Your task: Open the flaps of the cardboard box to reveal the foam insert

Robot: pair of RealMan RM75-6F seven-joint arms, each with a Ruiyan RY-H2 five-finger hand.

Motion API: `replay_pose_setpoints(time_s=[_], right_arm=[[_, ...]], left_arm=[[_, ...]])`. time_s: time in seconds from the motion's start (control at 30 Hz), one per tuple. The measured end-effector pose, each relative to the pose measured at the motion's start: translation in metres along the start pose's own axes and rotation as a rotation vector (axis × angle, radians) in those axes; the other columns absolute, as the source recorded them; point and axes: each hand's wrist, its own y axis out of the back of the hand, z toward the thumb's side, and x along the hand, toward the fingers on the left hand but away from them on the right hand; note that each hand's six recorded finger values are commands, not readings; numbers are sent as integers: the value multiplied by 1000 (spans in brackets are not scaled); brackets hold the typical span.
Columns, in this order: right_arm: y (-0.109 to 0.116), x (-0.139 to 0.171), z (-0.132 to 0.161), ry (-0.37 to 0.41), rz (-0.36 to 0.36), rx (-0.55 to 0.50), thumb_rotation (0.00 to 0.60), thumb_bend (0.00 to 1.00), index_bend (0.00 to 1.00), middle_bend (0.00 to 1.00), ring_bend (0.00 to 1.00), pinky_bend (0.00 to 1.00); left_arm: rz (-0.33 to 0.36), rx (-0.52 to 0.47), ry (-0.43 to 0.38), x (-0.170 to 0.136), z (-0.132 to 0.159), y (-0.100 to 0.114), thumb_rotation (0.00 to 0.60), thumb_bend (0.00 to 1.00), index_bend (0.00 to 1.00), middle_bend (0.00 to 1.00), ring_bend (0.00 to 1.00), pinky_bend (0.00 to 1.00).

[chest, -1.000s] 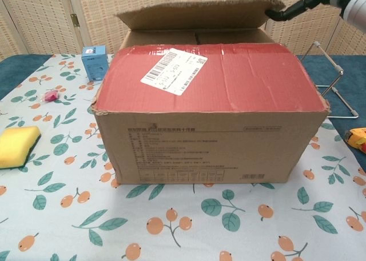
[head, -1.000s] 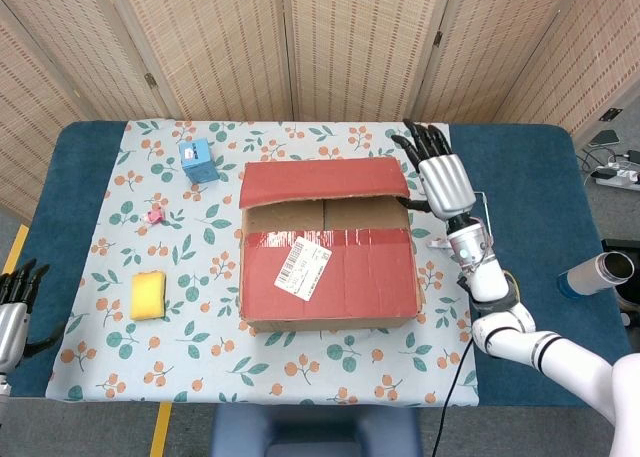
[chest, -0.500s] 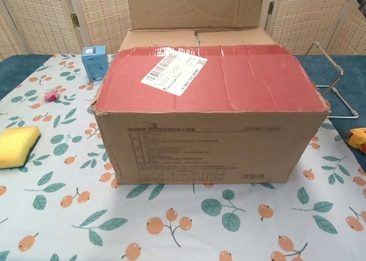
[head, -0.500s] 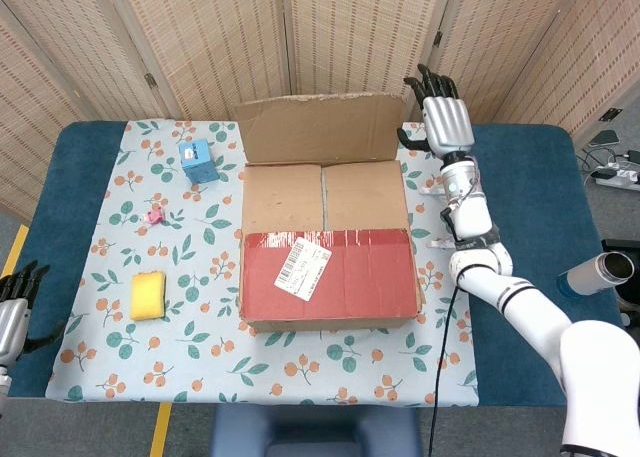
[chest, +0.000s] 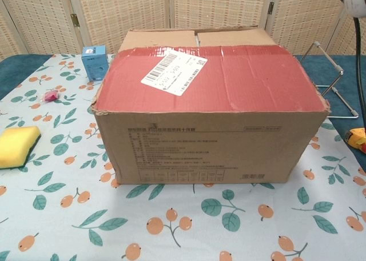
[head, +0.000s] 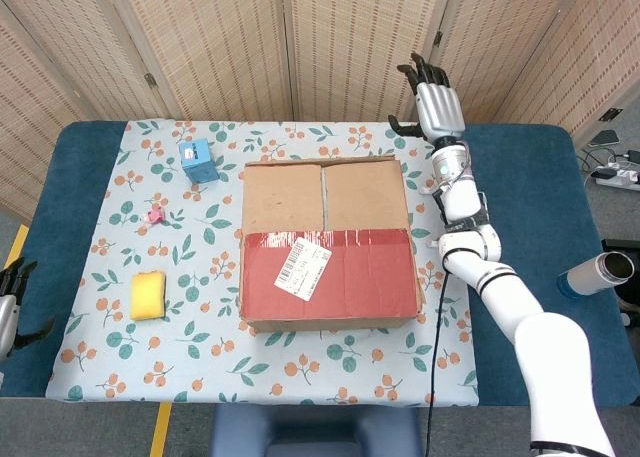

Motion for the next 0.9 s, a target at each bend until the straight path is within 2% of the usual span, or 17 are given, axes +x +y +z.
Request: replay_pose_setpoints(time_s=[0.13,0.2,0.3,0.4,0.5,0.6,0.73,0.9], right_arm=[[3,18,3,71,36,-48,500,407,127,21,174,211],[5,32,5,104,75,-95,503,406,129,47,201,267],[9,61,9,140,147,-185,503,406,146,97,220,281],[22,95,8,155,225,-290,503,406,155,98,222,281],[46,125,0,148,289,-374,504,406,155,80,217,280],[61,147,-11,125,336,-454,504,406,155,80,217,277],[63,166,-25,82,393,-595,503,406,155,80,216,271],[53,183,-41,17,461,-815,502,406,155,80,215,248]], left_arm=[[35,-6,-35,-3,3,0,600,378,0,45,15,0],[38,4,-35,-3,3,-1,600,378,0,53,15,0],[42,22,-41,-3,7,-5,600,378,0,60,20,0],[36,39,-50,-1,12,-10,600,378,0,73,29,0],[17,46,-61,3,15,-16,600,378,0,82,33,0],[-9,50,-71,9,18,-24,600,378,0,90,37,0],[-33,59,-69,16,19,-34,600,378,0,104,43,0],[-44,56,-72,19,20,-38,600,378,0,105,44,0]])
